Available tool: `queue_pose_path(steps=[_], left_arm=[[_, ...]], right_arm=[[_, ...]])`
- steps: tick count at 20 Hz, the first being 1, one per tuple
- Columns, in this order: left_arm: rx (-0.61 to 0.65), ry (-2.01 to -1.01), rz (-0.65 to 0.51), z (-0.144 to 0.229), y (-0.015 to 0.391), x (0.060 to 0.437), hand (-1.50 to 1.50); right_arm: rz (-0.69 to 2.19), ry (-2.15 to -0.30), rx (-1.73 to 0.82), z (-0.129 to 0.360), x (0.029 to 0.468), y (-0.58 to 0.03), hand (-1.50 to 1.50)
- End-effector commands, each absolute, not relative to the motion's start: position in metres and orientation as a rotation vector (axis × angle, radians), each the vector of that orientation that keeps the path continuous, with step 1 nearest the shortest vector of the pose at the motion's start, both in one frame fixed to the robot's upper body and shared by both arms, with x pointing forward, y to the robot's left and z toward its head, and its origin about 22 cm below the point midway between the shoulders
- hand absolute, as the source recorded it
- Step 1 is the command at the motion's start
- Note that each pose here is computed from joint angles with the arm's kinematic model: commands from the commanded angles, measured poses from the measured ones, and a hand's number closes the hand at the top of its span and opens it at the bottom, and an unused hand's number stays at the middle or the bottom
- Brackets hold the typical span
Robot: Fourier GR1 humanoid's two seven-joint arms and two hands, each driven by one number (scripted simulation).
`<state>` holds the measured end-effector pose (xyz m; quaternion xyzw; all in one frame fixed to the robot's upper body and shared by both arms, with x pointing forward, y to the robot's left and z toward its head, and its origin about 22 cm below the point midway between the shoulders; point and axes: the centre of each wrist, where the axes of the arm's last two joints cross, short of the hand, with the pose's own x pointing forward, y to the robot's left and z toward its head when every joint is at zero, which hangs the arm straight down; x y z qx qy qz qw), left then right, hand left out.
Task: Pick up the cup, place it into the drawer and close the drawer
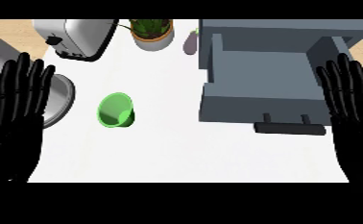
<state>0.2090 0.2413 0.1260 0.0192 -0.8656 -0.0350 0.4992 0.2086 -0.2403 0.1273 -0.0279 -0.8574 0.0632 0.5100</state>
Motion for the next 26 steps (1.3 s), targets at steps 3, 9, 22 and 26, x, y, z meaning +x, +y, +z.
queue_pose_path(steps=[3, 9, 22, 26], left_arm=[[-0.236, -2.102, -0.276, 0.129, 0.261, 0.229, -1.5], [-0.631, -1.804, -0.272, 0.095, 0.282, 0.236, -1.5], [-0.551, -1.67, -0.304, 0.027, 0.327, 0.291, -1.5], [-0.495, -1.651, -0.298, 0.0, 0.338, 0.311, -1.5]], right_arm=[[0.12, -2.101, -0.05, 0.13, 0.217, -0.237, -1.5], [0.238, -1.98, 0.08, 0.12, 0.212, -0.229, -1.5], [0.279, -1.979, 0.077, 0.125, 0.239, -0.238, -1.5], [0.284, -1.97, 0.092, 0.122, 0.271, -0.236, -1.5]])
